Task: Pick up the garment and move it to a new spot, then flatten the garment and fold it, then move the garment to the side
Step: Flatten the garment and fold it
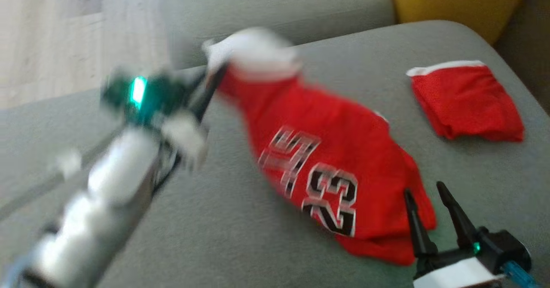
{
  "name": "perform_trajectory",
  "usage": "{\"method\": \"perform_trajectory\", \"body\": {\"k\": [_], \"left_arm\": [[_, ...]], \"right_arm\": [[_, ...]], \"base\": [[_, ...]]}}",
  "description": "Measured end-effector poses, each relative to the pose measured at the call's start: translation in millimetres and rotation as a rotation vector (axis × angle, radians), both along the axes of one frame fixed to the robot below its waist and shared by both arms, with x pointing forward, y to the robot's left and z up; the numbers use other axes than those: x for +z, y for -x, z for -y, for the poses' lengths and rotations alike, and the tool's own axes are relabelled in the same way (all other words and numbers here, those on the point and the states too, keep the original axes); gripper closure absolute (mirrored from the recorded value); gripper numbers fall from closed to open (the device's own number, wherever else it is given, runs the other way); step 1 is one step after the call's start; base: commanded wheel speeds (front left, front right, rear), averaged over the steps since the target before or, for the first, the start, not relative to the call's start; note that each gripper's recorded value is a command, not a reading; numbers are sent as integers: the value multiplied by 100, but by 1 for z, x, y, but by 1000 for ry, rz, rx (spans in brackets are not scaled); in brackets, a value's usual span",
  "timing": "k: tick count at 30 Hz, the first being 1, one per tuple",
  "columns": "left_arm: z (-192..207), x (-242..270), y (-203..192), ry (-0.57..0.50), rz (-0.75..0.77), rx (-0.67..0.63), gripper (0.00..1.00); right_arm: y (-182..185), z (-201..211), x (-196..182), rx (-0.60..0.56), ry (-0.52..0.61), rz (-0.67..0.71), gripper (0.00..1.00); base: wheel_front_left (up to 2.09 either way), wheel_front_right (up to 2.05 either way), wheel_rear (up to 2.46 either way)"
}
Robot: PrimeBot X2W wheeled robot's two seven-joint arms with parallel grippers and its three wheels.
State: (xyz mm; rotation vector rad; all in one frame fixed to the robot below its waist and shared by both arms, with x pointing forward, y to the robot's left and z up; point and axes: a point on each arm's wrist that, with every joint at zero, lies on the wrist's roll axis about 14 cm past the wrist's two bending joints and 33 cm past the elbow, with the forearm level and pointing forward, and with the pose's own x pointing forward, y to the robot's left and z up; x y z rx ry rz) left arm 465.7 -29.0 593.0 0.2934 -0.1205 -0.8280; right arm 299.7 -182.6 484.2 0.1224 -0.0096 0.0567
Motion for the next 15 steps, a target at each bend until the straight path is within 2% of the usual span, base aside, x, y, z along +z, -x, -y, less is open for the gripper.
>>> {"method": "perform_trajectory", "body": {"k": [3, 6, 8, 13, 15], "left_arm": [[-52, -83, 26, 7, -222, 123, 100], [-88, -137, 61, 33, -370, 233, 100], [-95, -149, 72, 46, -409, 256, 100], [-106, -188, 129, 159, -572, 358, 100], [-113, -192, 139, 168, -582, 400, 100]], "right_arm": [[-2, -6, -6, 25, 6, -22, 0], [-8, -14, -8, 56, 8, -29, 0], [-10, -16, -8, 65, 8, -28, 0], [-21, -29, -12, 114, 11, -43, 0], [-24, -32, -13, 127, 13, -48, 0]], "base": [[0, 0, 0], [0, 0, 0], [0, 0, 0], [0, 0, 0], [0, 0, 0]]}}
